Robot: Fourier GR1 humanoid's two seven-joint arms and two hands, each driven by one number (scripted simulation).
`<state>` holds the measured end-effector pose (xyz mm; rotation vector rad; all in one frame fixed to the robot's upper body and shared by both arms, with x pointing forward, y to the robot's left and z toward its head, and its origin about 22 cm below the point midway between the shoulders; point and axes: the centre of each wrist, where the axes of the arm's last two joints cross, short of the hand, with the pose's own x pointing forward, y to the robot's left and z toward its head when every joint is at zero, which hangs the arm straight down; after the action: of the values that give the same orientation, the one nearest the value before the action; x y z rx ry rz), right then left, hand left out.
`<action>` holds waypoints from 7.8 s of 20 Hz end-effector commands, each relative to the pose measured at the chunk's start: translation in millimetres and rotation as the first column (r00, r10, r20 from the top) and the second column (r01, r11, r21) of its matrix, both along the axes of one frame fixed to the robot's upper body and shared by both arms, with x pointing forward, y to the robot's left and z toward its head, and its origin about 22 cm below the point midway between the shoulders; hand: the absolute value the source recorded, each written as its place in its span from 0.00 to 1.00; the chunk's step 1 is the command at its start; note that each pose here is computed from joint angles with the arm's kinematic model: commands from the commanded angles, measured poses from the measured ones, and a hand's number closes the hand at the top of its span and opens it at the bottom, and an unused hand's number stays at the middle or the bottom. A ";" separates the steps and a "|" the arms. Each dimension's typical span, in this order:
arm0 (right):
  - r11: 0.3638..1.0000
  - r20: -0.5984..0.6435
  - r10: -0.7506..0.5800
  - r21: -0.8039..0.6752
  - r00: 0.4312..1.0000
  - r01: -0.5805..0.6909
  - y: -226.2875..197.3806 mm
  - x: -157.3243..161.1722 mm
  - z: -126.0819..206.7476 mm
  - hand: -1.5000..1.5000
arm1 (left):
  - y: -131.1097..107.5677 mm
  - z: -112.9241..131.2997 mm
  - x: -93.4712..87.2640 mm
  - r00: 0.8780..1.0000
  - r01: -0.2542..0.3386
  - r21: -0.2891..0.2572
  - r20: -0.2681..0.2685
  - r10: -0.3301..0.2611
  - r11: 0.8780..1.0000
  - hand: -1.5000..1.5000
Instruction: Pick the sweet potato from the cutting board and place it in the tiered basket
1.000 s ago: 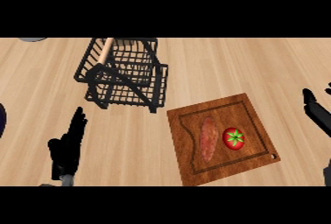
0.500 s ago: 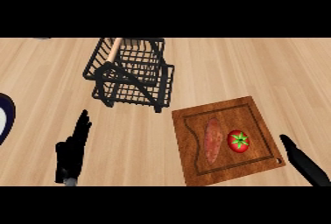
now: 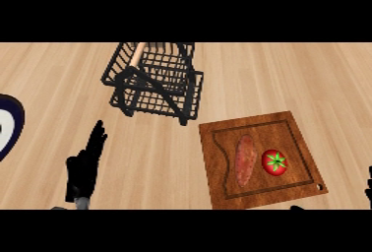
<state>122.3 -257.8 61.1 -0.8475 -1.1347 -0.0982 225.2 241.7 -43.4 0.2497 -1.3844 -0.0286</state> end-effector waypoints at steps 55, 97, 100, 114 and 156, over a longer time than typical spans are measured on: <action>0.986 -0.796 -0.024 -0.118 0.605 -0.117 107.7 159.8 -18.4 0.00 | 7.8 -13.1 -20.2 0.997 -0.010 0.003 -0.075 0.011 1.000 0.50; 0.654 -0.265 0.624 -0.336 0.735 -0.677 155.5 114.7 74.7 1.00 | 3.2 -12.7 -19.1 0.995 -0.031 -0.006 -0.094 0.030 0.999 0.50; 0.700 -0.109 0.635 -0.337 0.765 -0.629 137.9 98.6 116.5 1.00 | 23.7 -4.6 -13.1 0.996 -0.047 0.005 -0.080 0.047 0.999 0.50; 0.682 0.055 0.616 -0.537 0.786 -0.497 152.9 88.2 241.7 1.00 | 13.1 -3.9 -13.3 0.996 -0.024 0.013 -0.087 0.025 1.000 0.50; 0.810 0.094 0.586 -0.081 0.805 -0.580 233.6 293.4 134.5 0.00 | 0.0 2.3 6.2 0.996 0.055 -0.005 -0.069 -0.056 0.998 0.50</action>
<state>412.0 -22.9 211.5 -0.5982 -1.4641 0.5166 226.0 236.4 -43.3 0.2158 -1.3581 -0.0650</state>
